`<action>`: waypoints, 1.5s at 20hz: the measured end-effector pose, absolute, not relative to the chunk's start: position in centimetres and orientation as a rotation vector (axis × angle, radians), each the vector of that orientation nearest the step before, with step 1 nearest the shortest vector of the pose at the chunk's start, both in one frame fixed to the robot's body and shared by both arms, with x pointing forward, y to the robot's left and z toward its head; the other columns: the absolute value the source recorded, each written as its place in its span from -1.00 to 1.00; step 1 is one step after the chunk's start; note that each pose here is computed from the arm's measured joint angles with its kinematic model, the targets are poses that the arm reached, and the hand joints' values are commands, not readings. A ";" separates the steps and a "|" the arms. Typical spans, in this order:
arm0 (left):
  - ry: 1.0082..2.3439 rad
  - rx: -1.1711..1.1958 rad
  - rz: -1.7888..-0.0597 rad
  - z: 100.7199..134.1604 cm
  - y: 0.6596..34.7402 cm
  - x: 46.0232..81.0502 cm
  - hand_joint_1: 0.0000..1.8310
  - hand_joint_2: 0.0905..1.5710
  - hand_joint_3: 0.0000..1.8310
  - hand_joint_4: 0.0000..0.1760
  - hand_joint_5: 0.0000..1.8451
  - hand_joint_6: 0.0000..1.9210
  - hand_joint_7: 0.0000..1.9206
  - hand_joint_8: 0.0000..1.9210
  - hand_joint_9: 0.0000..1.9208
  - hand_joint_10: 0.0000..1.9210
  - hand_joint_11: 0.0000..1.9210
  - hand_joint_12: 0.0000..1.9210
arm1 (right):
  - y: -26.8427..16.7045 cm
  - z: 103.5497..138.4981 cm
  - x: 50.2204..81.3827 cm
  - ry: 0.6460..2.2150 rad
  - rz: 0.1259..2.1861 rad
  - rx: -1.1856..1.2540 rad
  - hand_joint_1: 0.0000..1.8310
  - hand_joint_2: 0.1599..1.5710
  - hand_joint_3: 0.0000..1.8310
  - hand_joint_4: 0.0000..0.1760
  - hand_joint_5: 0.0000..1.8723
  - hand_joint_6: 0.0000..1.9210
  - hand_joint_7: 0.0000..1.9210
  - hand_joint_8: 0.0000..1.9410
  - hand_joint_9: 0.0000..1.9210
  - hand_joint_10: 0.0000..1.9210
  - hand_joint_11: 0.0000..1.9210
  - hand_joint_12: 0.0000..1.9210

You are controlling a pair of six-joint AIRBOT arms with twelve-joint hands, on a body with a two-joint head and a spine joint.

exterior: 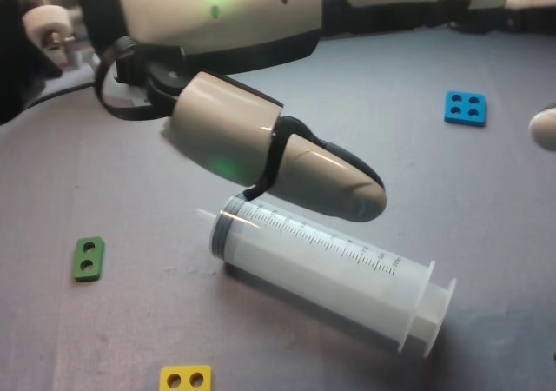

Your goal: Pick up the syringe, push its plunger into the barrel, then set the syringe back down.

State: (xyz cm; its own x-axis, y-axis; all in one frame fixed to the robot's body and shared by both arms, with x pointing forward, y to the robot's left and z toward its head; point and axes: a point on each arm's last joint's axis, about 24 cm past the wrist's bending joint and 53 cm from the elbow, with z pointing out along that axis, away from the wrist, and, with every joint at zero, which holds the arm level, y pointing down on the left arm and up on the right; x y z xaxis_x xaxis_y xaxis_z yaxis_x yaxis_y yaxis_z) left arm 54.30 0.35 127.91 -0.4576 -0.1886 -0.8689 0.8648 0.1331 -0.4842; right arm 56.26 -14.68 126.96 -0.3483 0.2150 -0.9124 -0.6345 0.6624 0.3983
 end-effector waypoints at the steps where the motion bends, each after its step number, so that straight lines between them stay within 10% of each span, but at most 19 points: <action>1: 1.512 0.690 -1.480 128.0 0.5 54.2 -1.00 0.31 -0.98 -1.00 -0.88 -0.99 -0.95 -0.99 -0.98 -1.00 -1.00 -1.00 | -14.9 127.0 56.4 1.719 0.906 -0.326 -1.00 0.59 -1.00 -1.00 -0.73 -1.00 -0.75 -1.00 -0.82 -1.00 -1.00 -0.69; 21: 1.528 0.645 -1.447 128.0 1.1 54.7 -1.00 0.36 -0.99 -1.00 -0.85 -0.99 -0.92 -0.99 -0.96 -0.99 -0.98 -0.99 | -15.7 126.8 57.0 1.730 0.891 -0.277 -1.00 0.59 -1.00 -1.00 -0.71 -0.99 -0.72 -0.99 -0.80 -0.99 -1.00 -0.59; 22: 1.528 0.645 -1.444 128.0 1.1 54.8 -0.97 0.53 -0.94 -1.00 -0.56 -0.97 -0.58 -0.95 -0.65 -0.97 -0.92 -0.50 | -15.7 126.8 57.0 1.730 0.891 -0.277 -1.00 0.58 -1.00 -1.00 -0.71 -1.00 -0.73 -1.00 -0.80 -0.99 -1.00 -0.56; 23: 1.528 0.646 -1.443 128.0 1.1 54.8 -0.55 0.82 -0.96 0.26 -0.59 0.61 -0.52 0.28 -0.57 0.22 -0.82 0.53 | -15.7 126.8 57.0 1.730 0.891 -0.277 -1.00 0.59 -1.00 -1.00 -0.71 -1.00 -0.72 -1.00 -0.80 -1.00 -1.00 -0.60; 24: 1.527 0.645 -1.443 128.0 1.1 54.8 -0.79 0.95 -0.96 -1.00 -0.58 0.92 -0.54 0.75 -0.59 0.73 -0.77 0.86 | -15.7 126.8 57.0 1.730 0.891 -0.277 -1.00 0.59 -1.00 -1.00 -0.71 -1.00 -0.73 -1.00 -0.81 -1.00 -1.00 -0.60; 26: 1.528 0.638 -1.446 128.0 1.1 54.8 -0.30 0.93 -0.99 -1.00 -0.58 1.00 -0.55 0.97 -0.53 1.00 -0.62 1.00 | -15.6 126.8 57.0 1.731 0.891 -0.277 -1.00 0.60 -1.00 -1.00 -0.65 -0.99 -0.66 -0.99 -0.72 -0.98 -1.00 -0.27; 28: 1.532 0.635 -1.440 127.9 1.1 55.0 -0.26 0.94 -1.00 -1.00 -0.59 1.00 -0.53 1.00 -0.49 1.00 -0.56 1.00 | -15.7 126.8 57.0 1.731 0.890 -0.277 -1.00 0.61 -1.00 -1.00 -0.65 -0.99 -0.66 -1.00 -0.73 -0.99 -1.00 -0.30; 30: 1.531 0.635 -1.440 128.0 1.1 55.0 -0.36 0.99 -0.93 -1.00 -0.52 1.00 -0.45 1.00 -0.42 1.00 -0.45 1.00 | -15.6 126.8 56.9 1.732 0.892 -0.278 -1.00 0.67 -0.99 -1.00 -0.48 -0.94 -0.43 -0.92 -0.51 -0.90 -1.00 0.15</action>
